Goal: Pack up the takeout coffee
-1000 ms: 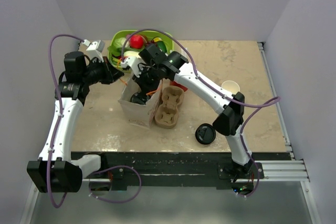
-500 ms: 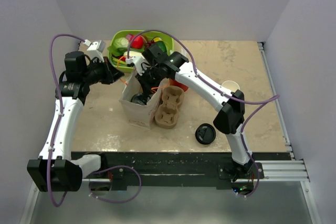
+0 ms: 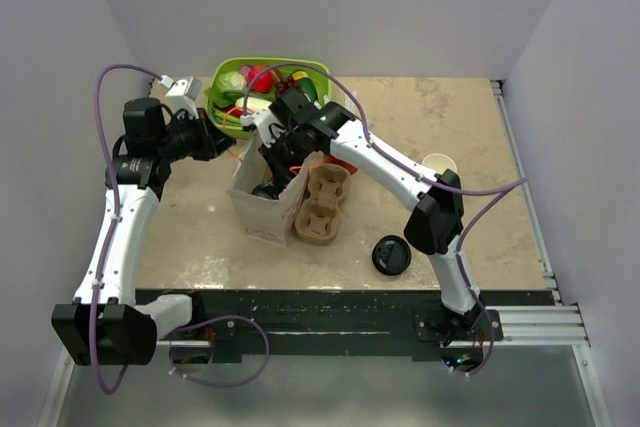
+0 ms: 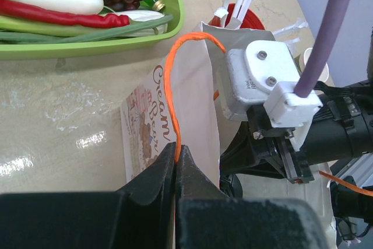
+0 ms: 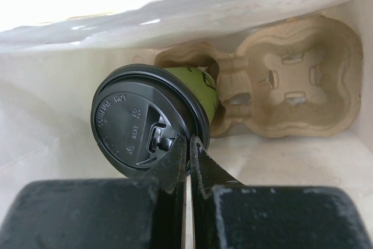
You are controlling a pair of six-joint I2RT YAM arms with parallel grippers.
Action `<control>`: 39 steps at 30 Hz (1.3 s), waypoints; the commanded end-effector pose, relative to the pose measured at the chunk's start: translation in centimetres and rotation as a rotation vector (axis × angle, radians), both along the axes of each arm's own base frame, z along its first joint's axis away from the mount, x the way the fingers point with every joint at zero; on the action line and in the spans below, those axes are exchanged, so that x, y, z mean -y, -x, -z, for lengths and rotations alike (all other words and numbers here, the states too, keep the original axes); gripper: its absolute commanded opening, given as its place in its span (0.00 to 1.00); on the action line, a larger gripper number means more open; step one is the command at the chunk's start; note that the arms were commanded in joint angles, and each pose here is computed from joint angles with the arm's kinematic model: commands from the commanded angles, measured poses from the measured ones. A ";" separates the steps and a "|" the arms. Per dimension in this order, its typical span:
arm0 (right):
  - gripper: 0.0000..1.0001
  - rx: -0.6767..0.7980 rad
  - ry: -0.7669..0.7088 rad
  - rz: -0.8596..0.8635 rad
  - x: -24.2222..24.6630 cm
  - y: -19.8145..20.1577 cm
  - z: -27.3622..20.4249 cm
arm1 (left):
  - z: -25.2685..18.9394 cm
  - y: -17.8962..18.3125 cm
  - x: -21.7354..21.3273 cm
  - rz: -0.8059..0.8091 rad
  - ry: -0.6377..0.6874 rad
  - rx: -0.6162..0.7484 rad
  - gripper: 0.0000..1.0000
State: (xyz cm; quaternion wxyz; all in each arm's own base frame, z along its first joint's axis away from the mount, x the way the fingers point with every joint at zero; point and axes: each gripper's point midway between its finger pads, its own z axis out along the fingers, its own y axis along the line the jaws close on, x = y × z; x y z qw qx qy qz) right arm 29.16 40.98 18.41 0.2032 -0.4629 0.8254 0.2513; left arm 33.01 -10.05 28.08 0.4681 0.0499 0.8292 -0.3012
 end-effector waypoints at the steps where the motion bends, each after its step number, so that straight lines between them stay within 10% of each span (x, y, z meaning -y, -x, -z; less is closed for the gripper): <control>1: 0.00 0.007 0.017 0.029 0.1 -0.7 0.8 | -0.7 -0.1 0.0 0.004 -0.019 0.038 0.00; 20: 0.12 0.030 0.075 0.097 1.1 -1.8 2.0 | -0.7 -0.1 -0.1 0.000 -0.018 0.036 0.00; 39: 0.58 0.209 -0.112 0.271 1.2 -3.8 -8.3 | -0.9 0.0 -0.1 -0.005 -0.017 0.035 0.00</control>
